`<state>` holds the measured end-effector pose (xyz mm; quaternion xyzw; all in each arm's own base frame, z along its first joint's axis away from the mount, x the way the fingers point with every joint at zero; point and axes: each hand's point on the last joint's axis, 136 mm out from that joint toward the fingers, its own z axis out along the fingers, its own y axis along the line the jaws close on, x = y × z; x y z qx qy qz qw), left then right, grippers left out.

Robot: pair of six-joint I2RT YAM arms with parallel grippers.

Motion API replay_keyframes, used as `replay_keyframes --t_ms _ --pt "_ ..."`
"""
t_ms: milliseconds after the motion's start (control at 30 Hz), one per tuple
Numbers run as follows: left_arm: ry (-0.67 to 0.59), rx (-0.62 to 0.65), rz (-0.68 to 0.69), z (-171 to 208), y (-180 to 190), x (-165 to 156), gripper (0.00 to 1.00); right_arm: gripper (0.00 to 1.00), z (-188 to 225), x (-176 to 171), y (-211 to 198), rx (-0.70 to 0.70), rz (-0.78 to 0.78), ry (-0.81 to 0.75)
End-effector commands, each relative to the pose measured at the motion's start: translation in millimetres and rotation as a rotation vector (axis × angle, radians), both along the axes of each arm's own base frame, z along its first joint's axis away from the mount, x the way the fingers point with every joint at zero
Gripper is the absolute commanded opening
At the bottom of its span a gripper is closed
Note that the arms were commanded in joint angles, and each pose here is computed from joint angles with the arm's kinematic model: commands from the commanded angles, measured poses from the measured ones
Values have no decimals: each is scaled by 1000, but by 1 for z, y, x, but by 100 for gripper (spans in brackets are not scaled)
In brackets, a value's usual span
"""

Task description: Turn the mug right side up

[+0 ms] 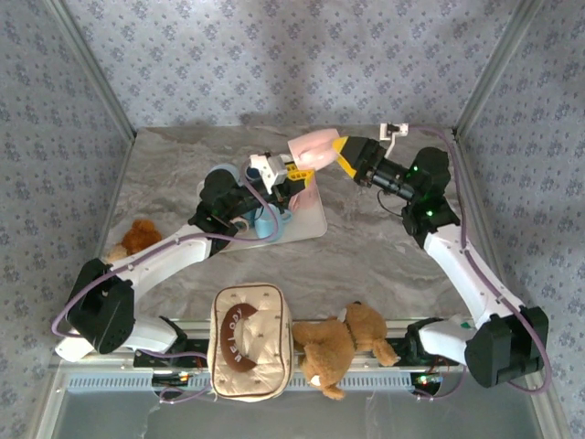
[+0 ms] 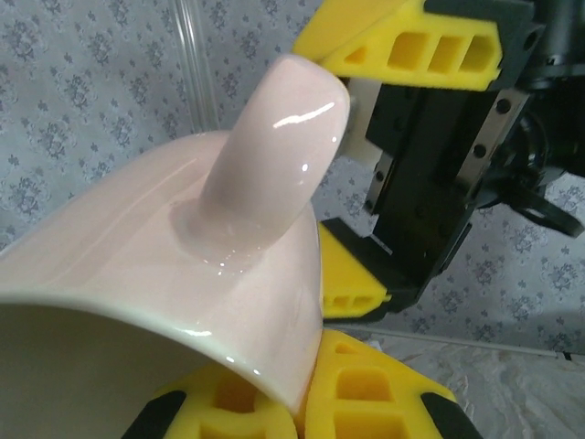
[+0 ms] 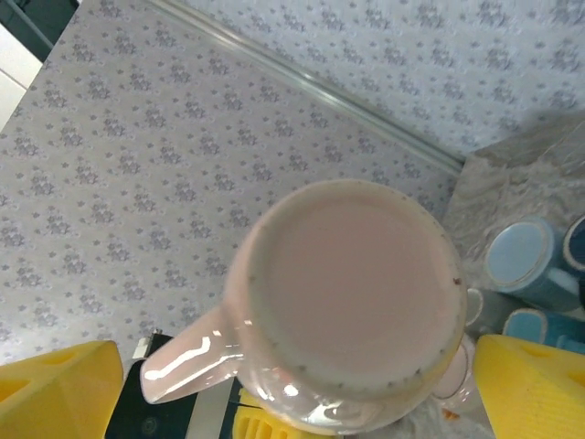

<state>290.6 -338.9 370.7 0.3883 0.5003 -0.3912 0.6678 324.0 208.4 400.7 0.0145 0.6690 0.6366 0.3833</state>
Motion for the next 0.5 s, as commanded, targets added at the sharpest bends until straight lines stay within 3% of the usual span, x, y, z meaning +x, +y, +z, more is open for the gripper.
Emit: replay_keyframes --t_ms 0,133,267,467 --pt "-129 -60 48 50 18 -6 0 100 -4 2 -16 -44 -78 -27" --pt "-39 -14 108 43 35 5 0 98 -16 2 -24 -128 -128 -39" --pt "76 73 231 35 59 19 0 86 -42 2 -35 -320 -201 -39" --pt "160 241 472 25 109 27 0 80 -74 3 -45 -503 -255 5"
